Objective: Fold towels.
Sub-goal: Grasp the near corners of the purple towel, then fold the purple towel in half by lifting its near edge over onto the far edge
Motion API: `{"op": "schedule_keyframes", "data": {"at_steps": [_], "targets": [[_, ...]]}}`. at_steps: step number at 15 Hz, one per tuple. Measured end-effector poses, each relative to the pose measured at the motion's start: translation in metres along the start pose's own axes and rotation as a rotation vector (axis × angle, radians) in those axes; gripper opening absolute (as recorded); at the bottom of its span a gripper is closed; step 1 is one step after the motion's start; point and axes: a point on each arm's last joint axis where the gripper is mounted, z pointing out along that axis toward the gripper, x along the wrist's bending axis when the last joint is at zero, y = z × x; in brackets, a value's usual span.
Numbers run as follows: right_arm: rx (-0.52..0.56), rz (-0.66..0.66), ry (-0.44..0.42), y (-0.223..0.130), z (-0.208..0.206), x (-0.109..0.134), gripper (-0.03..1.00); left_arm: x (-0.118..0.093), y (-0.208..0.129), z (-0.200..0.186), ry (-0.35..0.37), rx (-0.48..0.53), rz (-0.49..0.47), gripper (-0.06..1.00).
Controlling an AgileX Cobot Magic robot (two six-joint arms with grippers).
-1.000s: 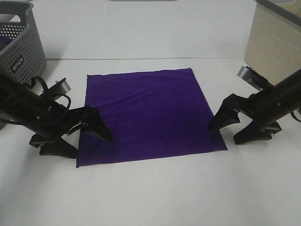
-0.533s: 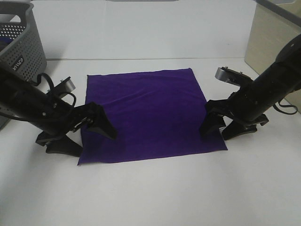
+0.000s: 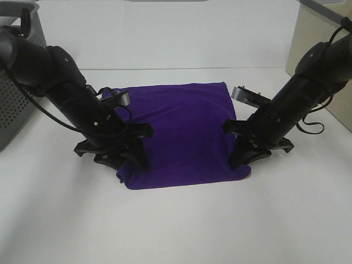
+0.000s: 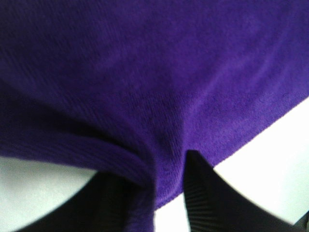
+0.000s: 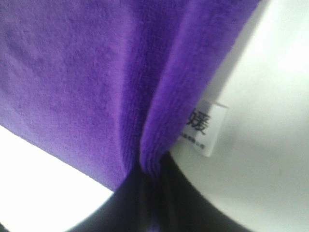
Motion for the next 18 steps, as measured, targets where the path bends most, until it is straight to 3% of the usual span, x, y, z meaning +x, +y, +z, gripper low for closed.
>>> {"op": "schedule_keyframes", "data": {"at_steps": [1,2,3,7,8,12,14,18], "targets": [[0.014,-0.006,0.002,0.001,-0.001,0.001,0.02,0.000,0.004,0.002,0.010,-0.003,0.012,0.15],[0.025,-0.007,0.002,0.002,-0.002,0.002,0.03,0.000,0.007,0.002,0.012,-0.004,0.020,0.04],[0.030,-0.007,0.004,0.003,-0.003,0.003,0.03,-0.001,0.009,0.002,0.013,0.001,0.031,0.01],[0.013,-0.037,-0.035,-0.001,-0.019,0.009,0.03,-0.006,0.005,-0.002,-0.003,0.098,0.106,0.01],[-0.044,-0.056,-0.039,-0.003,-0.043,0.021,0.03,-0.016,0.003,-0.022,-0.007,0.098,0.146,0.01],[-0.236,-0.105,-0.020,0.009,-0.103,0.053,0.03,-0.042,0.007,-0.082,-0.003,-0.081,0.207,0.01],[-0.307,-0.134,-0.017,0.031,-0.120,0.062,0.03,-0.037,0.024,-0.103,0.010,-0.178,0.201,0.01],[-0.387,-0.168,-0.013,0.089,-0.116,0.062,0.03,-0.012,0.060,-0.112,0.030,-0.279,0.165,0.01]]}}
